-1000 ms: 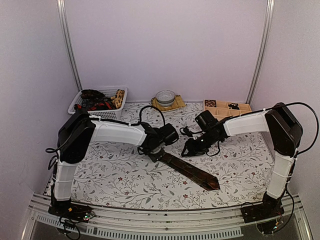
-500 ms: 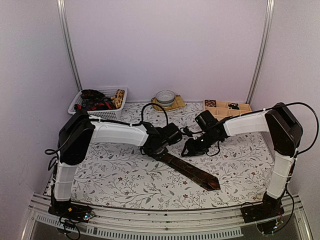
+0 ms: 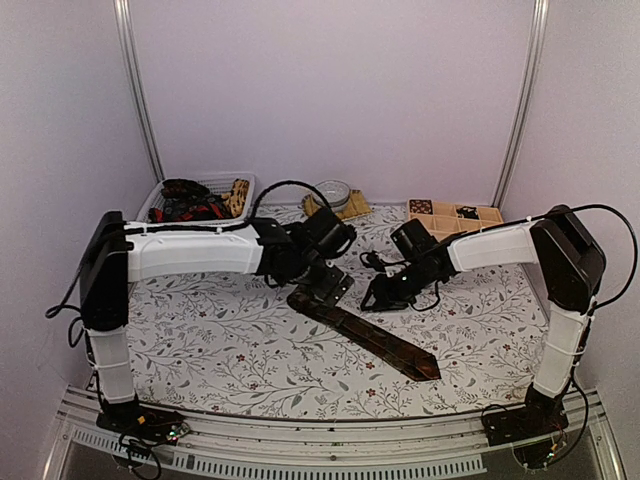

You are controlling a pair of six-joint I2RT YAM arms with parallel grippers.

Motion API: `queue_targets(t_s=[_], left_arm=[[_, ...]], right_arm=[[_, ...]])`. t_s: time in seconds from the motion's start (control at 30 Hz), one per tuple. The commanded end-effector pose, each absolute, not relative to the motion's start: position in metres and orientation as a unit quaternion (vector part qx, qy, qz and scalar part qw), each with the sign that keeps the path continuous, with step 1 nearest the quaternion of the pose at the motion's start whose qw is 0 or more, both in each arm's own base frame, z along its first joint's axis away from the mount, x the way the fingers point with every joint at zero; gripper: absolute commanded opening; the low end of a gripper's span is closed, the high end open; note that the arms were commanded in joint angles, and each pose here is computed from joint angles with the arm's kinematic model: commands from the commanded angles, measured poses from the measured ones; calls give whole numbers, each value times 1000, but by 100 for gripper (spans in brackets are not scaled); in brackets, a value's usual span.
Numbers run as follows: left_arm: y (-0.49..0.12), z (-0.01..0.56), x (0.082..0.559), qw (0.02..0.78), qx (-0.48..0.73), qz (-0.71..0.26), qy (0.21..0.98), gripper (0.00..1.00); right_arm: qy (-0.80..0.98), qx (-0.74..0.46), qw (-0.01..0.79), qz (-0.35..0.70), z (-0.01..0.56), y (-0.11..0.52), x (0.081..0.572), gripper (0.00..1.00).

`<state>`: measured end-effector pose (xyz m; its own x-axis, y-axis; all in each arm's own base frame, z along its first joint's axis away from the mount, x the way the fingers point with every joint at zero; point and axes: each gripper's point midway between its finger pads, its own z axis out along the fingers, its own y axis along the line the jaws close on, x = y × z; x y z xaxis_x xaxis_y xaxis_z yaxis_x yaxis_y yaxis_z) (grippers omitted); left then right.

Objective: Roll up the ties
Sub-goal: Roll the tie at the center of the board.

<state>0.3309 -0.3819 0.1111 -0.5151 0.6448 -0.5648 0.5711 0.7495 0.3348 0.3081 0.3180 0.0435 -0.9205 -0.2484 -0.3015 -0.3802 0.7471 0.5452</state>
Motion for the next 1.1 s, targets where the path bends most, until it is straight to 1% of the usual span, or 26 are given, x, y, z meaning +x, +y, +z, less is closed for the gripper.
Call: queue_targets(t_s=[0.0, 0.17, 0.23, 0.3, 0.33, 0.4, 0.6, 0.7, 0.87, 0.93, 0.97, 1.07], left_arm=[[-369, 175, 341, 365, 282, -120, 879, 100], [-314, 190, 354, 349, 209, -228, 885, 99], [-292, 182, 359, 336, 186, -256, 887, 95], [-275, 166, 360, 314, 165, -275, 893, 86], [-274, 160, 359, 302, 165, -292, 892, 82], [-270, 146, 359, 285, 159, -304, 895, 72], [-278, 116, 362, 249, 162, -332, 895, 52], [-284, 109, 364, 242, 168, -342, 892, 47], [-287, 95, 366, 226, 172, -341, 896, 33], [-287, 89, 366, 220, 173, -339, 898, 29], [-288, 86, 365, 217, 174, -338, 899, 28], [-290, 79, 364, 210, 179, -334, 901, 27]], right_arm=[[888, -164, 170, 394, 121, 337, 318, 39], [859, -143, 154, 468, 141, 365, 311, 40], [848, -138, 147, 490, 150, 382, 310, 41], [837, -132, 135, 514, 157, 399, 308, 41], [833, -133, 130, 521, 158, 409, 309, 41], [826, -133, 124, 534, 163, 428, 308, 41], [836, -99, 108, 529, 141, 456, 319, 41], [843, -82, 96, 523, 126, 461, 322, 41], [853, -70, 87, 510, 108, 461, 322, 41], [856, -67, 81, 507, 101, 461, 322, 41], [856, -65, 79, 506, 98, 461, 322, 41], [861, -58, 72, 501, 88, 461, 322, 40]])
